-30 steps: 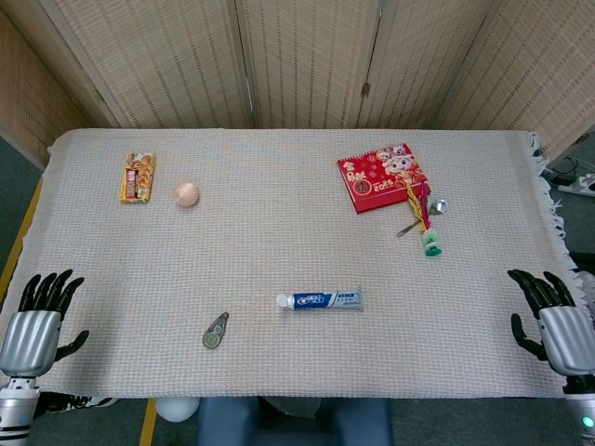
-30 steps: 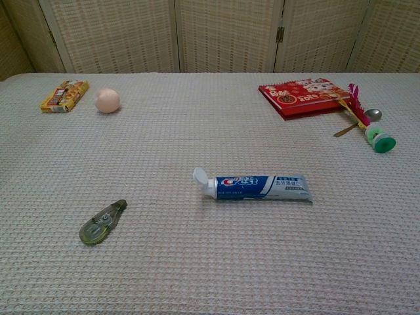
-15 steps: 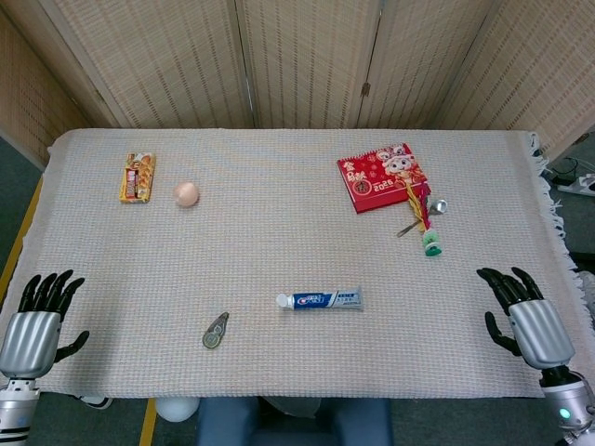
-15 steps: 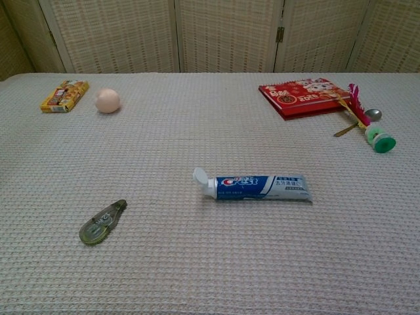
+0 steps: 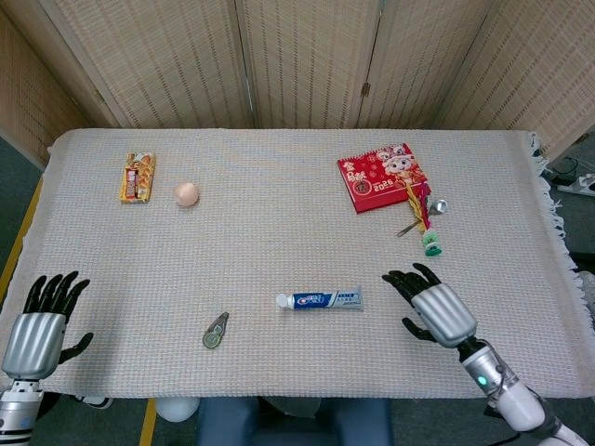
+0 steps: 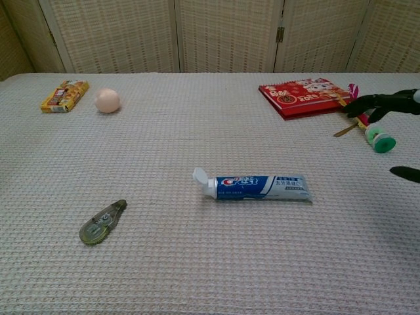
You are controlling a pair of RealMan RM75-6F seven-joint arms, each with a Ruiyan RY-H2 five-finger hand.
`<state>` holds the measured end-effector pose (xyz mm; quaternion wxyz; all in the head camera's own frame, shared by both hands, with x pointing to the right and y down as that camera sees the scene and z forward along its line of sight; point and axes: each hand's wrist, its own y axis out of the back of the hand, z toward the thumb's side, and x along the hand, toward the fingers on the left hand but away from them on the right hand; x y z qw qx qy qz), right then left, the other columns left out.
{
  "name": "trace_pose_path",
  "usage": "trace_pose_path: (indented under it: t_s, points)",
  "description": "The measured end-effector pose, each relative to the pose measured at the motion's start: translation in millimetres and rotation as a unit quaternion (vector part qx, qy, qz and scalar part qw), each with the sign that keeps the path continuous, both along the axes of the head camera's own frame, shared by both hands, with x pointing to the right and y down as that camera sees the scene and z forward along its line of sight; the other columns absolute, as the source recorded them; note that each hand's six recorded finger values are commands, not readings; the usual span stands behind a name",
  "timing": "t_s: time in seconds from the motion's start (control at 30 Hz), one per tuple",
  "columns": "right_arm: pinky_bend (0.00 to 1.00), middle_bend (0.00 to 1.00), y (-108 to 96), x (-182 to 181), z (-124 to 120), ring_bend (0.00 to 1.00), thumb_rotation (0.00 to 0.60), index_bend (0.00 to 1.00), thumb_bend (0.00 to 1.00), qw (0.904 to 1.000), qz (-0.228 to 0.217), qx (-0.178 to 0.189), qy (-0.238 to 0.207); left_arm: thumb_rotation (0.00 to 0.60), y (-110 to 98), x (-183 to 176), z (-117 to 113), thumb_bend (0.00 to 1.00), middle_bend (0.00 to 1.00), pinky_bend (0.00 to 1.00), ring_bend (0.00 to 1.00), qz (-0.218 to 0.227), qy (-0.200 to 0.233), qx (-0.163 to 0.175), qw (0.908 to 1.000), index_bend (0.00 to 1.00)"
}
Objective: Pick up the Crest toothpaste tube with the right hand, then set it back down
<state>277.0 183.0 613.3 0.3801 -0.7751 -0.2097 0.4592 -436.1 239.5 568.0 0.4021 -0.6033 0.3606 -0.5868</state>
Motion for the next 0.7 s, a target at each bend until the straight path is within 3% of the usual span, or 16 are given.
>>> trace_pose_path:
  t_s: [0.37, 0.7]
  points:
    - [0.13, 0.25, -3.3, -97.5, 55.0, 0.25, 0.600, 0.17, 0.30, 0.9975, -0.058, -0.041, -0.005, 0.600, 2.5, -6.7, 2.0, 0.26, 0.12, 0.00, 0.10, -0.007, -0.005, -0.006, 0.9999, 0.18]
    - [0.17, 0.31, -8.5, -133.8, 87.3, 0.31, 0.600, 0.27, 0.30, 0.9958, -0.078, -0.043, 0.019, 0.600, 4.6, -14.3, 3.3, 0.26, 0.12, 0.00, 0.10, -0.014, -0.008, -0.009, 0.9998, 0.18]
